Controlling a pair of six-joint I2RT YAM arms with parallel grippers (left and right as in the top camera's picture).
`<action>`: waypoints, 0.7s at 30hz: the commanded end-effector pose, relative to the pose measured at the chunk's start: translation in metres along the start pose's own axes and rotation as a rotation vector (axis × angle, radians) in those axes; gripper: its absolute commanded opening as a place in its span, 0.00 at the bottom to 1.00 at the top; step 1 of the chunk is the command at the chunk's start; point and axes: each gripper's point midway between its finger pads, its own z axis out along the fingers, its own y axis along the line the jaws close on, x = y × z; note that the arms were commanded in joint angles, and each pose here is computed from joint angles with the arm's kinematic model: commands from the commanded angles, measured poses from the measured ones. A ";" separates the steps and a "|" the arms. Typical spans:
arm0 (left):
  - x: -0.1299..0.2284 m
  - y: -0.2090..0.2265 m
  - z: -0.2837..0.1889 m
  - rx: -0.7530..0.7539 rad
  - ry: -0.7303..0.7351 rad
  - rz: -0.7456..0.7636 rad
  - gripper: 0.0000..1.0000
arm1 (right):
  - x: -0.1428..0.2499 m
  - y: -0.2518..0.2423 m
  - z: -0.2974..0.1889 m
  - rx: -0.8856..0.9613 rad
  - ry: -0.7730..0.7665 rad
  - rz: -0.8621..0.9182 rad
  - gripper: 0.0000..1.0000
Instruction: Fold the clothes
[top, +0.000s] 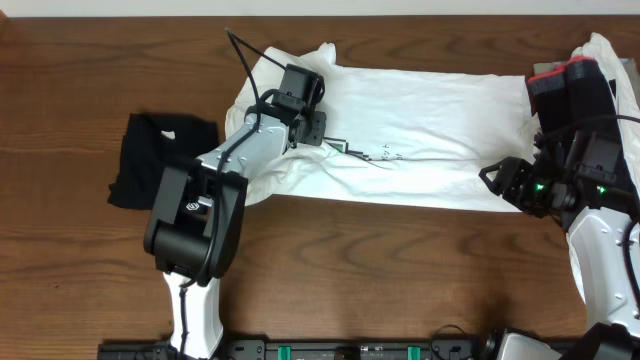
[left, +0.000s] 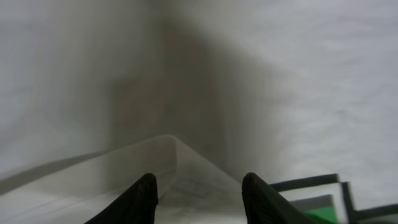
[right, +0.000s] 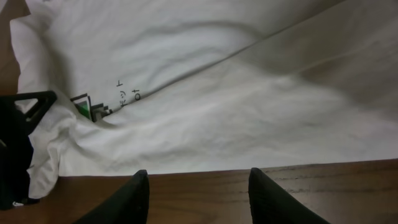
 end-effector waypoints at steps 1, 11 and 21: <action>-0.005 0.004 0.002 -0.013 -0.017 -0.004 0.47 | -0.003 0.005 -0.003 -0.005 -0.012 -0.005 0.50; -0.007 0.000 0.002 -0.009 -0.025 0.001 0.27 | -0.004 0.005 -0.003 -0.005 -0.013 -0.001 0.49; -0.002 0.000 0.002 -0.011 -0.007 0.002 0.11 | -0.004 0.005 -0.003 -0.005 -0.013 -0.001 0.48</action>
